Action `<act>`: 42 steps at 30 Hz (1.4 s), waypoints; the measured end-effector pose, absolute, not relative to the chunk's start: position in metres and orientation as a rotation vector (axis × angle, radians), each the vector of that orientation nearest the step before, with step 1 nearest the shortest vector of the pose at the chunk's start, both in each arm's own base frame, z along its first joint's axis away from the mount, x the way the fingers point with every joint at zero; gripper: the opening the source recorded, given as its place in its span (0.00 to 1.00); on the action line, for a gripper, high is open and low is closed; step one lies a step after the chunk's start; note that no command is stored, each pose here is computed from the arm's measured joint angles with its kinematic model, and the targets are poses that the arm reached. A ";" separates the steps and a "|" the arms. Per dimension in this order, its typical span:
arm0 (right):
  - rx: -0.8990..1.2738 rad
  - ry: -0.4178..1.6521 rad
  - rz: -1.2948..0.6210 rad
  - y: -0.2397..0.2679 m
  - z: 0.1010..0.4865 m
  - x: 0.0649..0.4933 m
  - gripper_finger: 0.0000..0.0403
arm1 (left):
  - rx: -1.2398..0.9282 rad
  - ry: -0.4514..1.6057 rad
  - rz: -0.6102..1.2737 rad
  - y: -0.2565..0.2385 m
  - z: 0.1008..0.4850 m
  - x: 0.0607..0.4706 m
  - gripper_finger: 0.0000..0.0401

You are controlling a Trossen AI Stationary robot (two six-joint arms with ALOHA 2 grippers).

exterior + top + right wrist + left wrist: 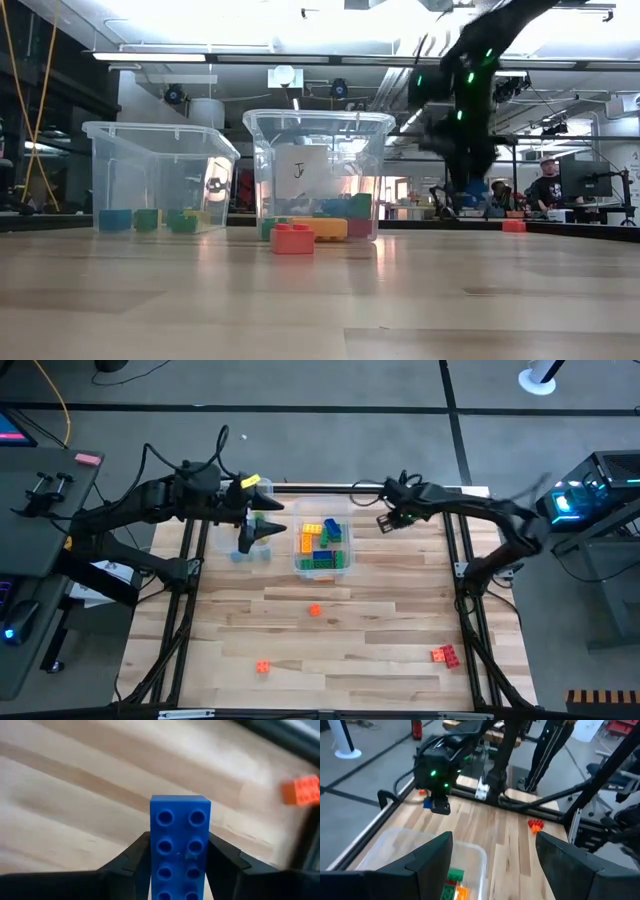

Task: Sort blocks by size
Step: Put the blue big game piece into the right transparent bin, then put the orange small game piece into the left transparent bin

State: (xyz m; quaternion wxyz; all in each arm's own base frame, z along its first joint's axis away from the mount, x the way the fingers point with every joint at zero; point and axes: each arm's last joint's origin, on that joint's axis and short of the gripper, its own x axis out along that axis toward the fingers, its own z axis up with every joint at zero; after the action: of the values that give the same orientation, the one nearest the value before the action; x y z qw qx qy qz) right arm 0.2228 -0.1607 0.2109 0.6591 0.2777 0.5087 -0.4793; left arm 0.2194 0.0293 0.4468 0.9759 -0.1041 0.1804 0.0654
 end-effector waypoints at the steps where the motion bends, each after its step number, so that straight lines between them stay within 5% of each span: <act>1: 0.639 1.067 -1.050 -0.159 0.222 0.223 0.34 | -0.208 0.355 0.135 0.029 0.448 0.220 0.68; 7: 0.666 0.439 -0.688 -0.142 0.289 0.254 0.34 | -0.203 0.345 0.167 0.031 0.448 0.220 0.68; 12: 0.667 0.187 -0.453 -0.112 0.309 0.290 0.34 | -0.202 0.345 0.179 0.031 0.448 0.220 0.68; 22: 0.632 0.243 -0.340 -0.058 0.278 0.336 0.36 | -0.242 0.344 0.190 0.031 0.448 0.221 0.68; 29: 0.580 0.226 -0.416 -0.057 0.278 0.336 0.72 | -0.288 0.352 0.199 0.031 0.447 0.220 0.68; 37: 0.465 0.155 -0.287 -0.065 0.319 0.340 0.81 | -0.395 0.485 0.077 0.012 0.435 0.220 0.68; 42: 0.323 0.163 -0.292 -0.072 0.353 0.331 0.82 | -0.479 0.749 -0.048 -0.049 0.380 0.224 0.68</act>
State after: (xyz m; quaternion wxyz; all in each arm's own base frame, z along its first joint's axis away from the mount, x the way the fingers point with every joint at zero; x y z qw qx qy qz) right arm 0.3313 -0.0723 0.3531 0.9731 0.1599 0.0810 -0.1445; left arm 0.2240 -0.0490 0.3804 0.9025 -0.2316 0.3623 -0.0233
